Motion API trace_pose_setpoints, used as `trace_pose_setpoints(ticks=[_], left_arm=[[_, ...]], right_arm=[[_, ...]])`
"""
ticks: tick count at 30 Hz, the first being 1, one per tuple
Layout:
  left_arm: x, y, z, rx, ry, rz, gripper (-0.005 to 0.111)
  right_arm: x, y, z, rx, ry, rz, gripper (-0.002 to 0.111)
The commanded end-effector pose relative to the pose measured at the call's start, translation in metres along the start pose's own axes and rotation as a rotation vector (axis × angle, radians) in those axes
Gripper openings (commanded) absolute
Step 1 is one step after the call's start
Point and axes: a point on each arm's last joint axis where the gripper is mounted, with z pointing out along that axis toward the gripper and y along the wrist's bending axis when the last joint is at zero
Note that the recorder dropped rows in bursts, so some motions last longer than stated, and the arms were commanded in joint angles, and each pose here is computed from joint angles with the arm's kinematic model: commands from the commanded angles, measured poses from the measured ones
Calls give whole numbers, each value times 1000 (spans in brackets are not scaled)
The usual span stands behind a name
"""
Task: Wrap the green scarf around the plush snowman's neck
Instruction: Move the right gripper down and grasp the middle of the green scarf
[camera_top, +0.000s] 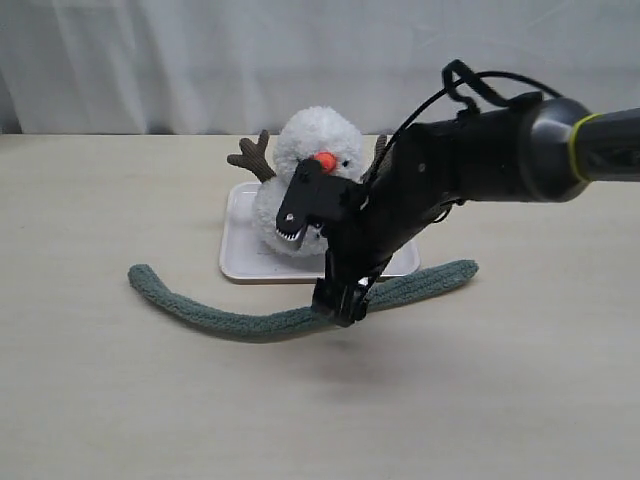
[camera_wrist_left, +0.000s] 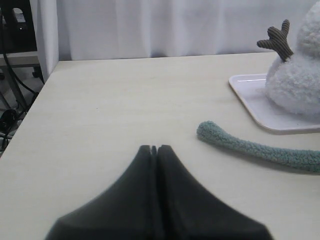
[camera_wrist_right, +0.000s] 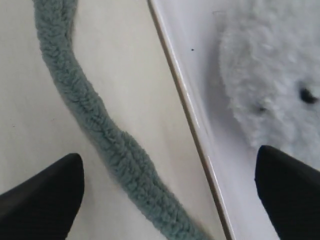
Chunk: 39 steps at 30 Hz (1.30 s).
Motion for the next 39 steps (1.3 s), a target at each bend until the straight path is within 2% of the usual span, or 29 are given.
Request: trace_pose_setpoints(ticks=[1,10,13,18,27,34,38,39], left_arm=[[-1,0,0,1,-14,-3,0],[-1,0,0,1,-14,-3,0],[-1,0,0,1,-14,-3,0],[-1,0,0,1,-14,-3,0],[-1,0,0,1,-14,-3,0],[-1,0,0,1,-14,-3,0],[-1,0,0,1,-14,-3,0],[-1,0,0,1,-14,-3,0]], right_arm=[[-3,8,24,18,29,-122,86],[0,13,47,13,46,-172,86],[2,15,52,2,57,-179,80],[6,18,60,-23,81,-192,57],[11,22,59,-70,120,-184,5],[-1,14,31,-14,65,-188,4],[-12,7,-1,50,3,-191,4],[-20,2,-25,99,-45,-193,4]])
